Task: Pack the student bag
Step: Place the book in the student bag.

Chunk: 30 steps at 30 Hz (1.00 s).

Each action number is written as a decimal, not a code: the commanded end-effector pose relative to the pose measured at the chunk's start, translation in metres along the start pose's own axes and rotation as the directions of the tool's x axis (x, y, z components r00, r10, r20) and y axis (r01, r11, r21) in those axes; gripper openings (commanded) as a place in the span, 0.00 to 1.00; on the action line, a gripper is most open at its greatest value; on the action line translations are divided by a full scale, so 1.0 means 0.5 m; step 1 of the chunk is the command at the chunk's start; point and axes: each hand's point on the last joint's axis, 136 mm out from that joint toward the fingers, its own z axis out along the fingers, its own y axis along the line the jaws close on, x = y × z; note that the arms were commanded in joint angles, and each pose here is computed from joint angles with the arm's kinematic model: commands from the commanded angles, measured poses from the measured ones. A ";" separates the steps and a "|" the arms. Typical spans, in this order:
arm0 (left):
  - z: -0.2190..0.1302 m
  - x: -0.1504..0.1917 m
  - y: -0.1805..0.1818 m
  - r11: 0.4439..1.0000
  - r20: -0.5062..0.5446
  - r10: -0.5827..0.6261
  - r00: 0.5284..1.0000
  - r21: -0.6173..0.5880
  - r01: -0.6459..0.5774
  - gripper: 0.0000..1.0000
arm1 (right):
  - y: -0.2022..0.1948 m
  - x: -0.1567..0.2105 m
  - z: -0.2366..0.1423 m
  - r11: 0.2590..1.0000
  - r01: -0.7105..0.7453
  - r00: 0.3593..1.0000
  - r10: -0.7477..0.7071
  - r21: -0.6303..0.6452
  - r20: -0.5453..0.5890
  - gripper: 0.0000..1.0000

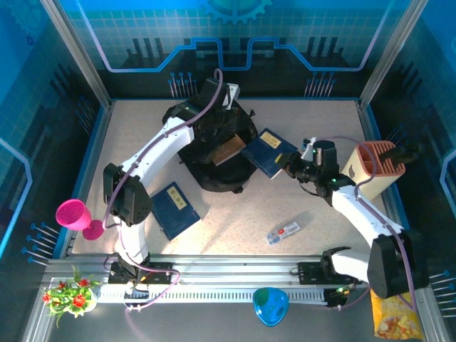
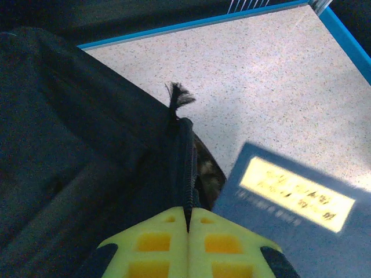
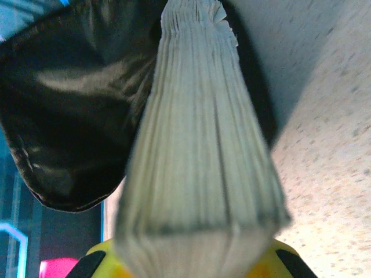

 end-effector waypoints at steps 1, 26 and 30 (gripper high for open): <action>-0.044 -0.058 -0.039 0.997 0.116 -0.014 0.993 0.072 0.005 0.00 | 0.085 -0.007 0.027 0.994 0.041 0.999 -0.042 -0.096 -0.002 0.05; -0.079 -0.067 -0.071 0.986 0.142 -0.044 0.989 0.163 0.020 0.00 | 0.098 -0.002 0.256 0.983 -0.167 0.983 0.172 0.071 -0.069 0.10; -0.082 -0.067 -0.075 0.984 0.142 -0.056 0.988 0.176 0.031 0.00 | 0.097 -0.004 0.306 0.984 -0.168 0.980 0.173 0.049 -0.099 0.12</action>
